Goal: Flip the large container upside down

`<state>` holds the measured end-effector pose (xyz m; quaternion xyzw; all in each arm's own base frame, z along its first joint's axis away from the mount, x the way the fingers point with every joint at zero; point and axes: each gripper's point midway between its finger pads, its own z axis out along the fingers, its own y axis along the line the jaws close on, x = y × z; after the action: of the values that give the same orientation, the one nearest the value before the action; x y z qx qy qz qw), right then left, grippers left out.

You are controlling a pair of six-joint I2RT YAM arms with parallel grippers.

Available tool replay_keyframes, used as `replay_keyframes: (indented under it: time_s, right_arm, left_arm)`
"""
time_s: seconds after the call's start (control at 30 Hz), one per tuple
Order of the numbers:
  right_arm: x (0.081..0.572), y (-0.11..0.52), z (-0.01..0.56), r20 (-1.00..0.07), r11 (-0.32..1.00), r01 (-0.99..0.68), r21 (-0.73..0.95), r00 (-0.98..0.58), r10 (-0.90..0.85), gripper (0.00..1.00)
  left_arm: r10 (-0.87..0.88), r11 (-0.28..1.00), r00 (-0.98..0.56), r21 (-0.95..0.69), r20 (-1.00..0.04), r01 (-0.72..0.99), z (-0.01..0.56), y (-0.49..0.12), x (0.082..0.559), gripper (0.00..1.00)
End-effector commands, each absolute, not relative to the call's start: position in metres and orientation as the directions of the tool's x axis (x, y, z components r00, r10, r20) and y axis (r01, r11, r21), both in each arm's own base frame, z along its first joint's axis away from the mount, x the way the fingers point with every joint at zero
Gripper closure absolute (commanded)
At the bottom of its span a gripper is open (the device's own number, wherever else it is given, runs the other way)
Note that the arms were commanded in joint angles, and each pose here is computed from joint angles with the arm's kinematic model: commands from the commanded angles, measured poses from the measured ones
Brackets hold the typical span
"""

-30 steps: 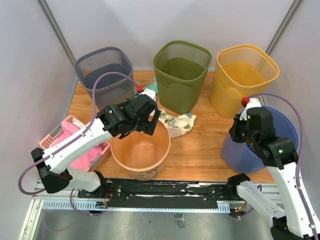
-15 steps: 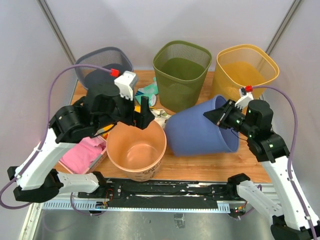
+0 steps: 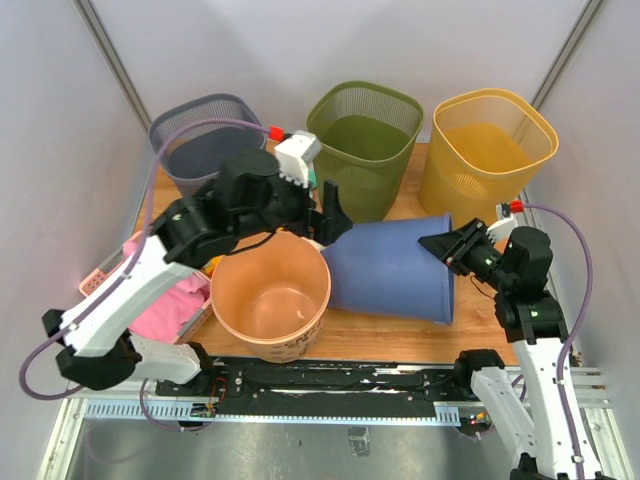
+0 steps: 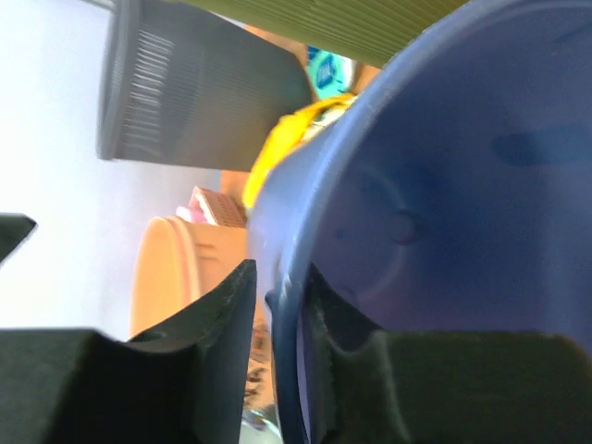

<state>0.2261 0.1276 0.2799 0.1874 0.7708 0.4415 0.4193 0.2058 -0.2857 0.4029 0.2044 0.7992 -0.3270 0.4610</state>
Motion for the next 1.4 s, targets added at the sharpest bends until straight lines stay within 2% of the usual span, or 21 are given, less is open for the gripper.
replay_keyframes:
  time_s: [0.0, 0.07, 0.13, 0.27, 0.4, 0.53, 0.7, 0.83, 0.9, 1.13, 1.27, 1.37]
  right_arm:
    - [0.205, 0.111, 0.222, -0.471, 0.661, 0.036, 0.750, -0.672, 0.571, 0.63]
    - [0.199, 0.093, 0.211, -0.520, 0.747, 0.086, 0.659, -0.666, 0.535, 0.47]
    - [0.193, 0.071, 0.209, -0.576, 0.821, 0.132, 0.555, -0.652, 0.494, 0.35]
    - [0.183, 0.037, 0.217, -0.662, 0.909, 0.185, 0.374, -0.634, 0.401, 0.28]
    - [0.177, 0.018, 0.229, -0.706, 0.942, 0.206, 0.266, -0.623, 0.336, 0.27]
    - [0.178, 0.013, 0.237, -0.735, 0.961, 0.173, 0.215, -0.619, 0.276, 0.36]
    - [0.184, 0.017, 0.237, -0.735, 0.971, 0.133, 0.198, -0.636, 0.237, 0.45]
    - [0.184, 0.008, 0.235, -0.740, 0.974, 0.164, 0.154, -0.634, 0.224, 0.61]
    - [0.181, -0.003, 0.237, -0.748, 0.975, 0.194, 0.107, -0.630, 0.208, 0.78]
    - [0.169, -0.022, 0.235, -0.753, 0.965, 0.261, 0.019, -0.632, 0.186, 0.98]
    - [0.170, -0.027, 0.232, -0.753, 0.955, 0.297, 0.015, -0.625, 0.206, 1.00]
    - [0.171, -0.028, 0.231, -0.747, 0.953, 0.303, 0.011, -0.631, 0.209, 1.00]
  left_arm:
    - [0.003, 0.672, -0.482, -0.355, -0.876, 0.650, 0.387, -0.325, 0.229, 0.01]
    - [-0.001, 0.655, -0.489, -0.370, -0.872, 0.658, 0.377, -0.341, 0.235, 0.01]
    - [0.010, 0.640, -0.502, -0.380, -0.865, 0.668, 0.366, -0.356, 0.241, 0.01]
    - [0.042, 0.653, -0.520, -0.370, -0.853, 0.660, 0.344, -0.375, 0.255, 0.01]
    - [0.022, 0.667, -0.494, -0.355, -0.869, 0.654, 0.336, -0.381, 0.267, 0.01]
    - [0.054, 0.690, -0.484, -0.318, -0.873, 0.650, 0.322, -0.381, 0.274, 0.01]
    - [0.094, 0.706, -0.546, -0.331, -0.833, 0.626, 0.297, -0.388, 0.276, 0.01]
    - [0.142, 0.634, -0.596, -0.390, -0.791, 0.668, 0.280, -0.408, 0.262, 0.01]
    - [0.170, 0.595, -0.606, -0.409, -0.777, 0.692, 0.274, -0.416, 0.256, 0.01]
    - [0.165, 0.589, -0.603, -0.412, -0.781, 0.695, 0.278, -0.414, 0.254, 0.01]
    - [0.141, 0.642, -0.604, -0.392, -0.784, 0.659, 0.281, -0.396, 0.258, 0.01]
    - [0.105, 0.649, -0.641, -0.436, -0.761, 0.624, 0.282, -0.381, 0.258, 0.01]
